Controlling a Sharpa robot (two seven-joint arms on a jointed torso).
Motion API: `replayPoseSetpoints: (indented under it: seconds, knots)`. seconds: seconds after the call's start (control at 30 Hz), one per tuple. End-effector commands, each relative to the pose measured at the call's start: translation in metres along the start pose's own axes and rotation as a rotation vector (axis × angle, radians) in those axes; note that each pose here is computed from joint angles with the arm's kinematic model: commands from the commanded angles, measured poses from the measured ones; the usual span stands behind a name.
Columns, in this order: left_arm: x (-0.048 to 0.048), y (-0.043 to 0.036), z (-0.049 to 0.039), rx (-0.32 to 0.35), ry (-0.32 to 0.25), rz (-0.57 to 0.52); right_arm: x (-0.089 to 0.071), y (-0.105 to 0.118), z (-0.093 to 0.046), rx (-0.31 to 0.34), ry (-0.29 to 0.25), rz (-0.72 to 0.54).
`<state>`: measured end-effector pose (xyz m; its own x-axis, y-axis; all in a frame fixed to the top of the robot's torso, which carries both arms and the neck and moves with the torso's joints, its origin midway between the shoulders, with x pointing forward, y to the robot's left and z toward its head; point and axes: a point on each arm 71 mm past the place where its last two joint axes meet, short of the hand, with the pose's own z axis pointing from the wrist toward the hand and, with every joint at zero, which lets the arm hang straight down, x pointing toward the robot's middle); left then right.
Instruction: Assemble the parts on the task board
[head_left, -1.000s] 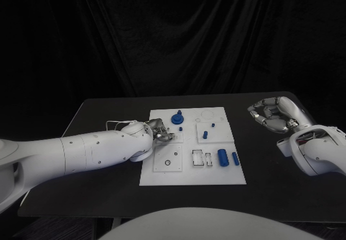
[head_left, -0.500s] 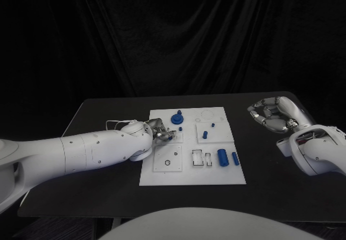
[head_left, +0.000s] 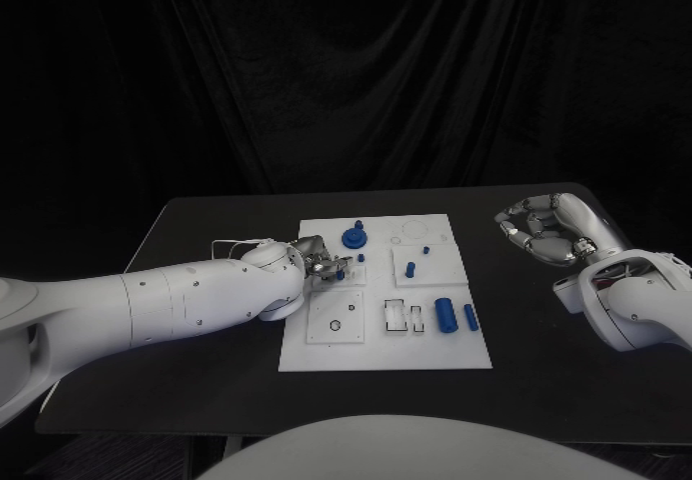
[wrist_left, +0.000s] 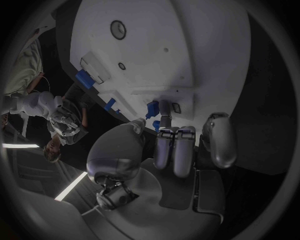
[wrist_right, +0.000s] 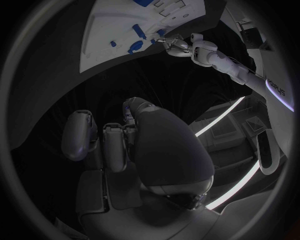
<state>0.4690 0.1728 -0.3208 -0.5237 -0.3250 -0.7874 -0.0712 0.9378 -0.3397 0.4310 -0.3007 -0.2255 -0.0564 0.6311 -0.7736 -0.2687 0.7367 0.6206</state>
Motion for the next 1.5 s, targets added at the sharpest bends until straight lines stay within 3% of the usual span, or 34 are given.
replayPoseSetpoints:
  seconds: [0.03,0.77,1.5]
  knots:
    - [0.0057,0.0022,0.0004,0.000,0.024,0.007,0.0003,-0.0007,-0.0004,0.011,0.000,-0.001]
    - [-0.0010,0.0023,-0.0021,0.063,-0.056,-0.035,-0.0001,-0.0009,-0.0008,0.010,0.000,-0.001]
    - [0.0046,-0.0019,-0.0054,0.080,-0.002,-0.016,0.0001,-0.0009,-0.0005,0.010,0.000,-0.001]
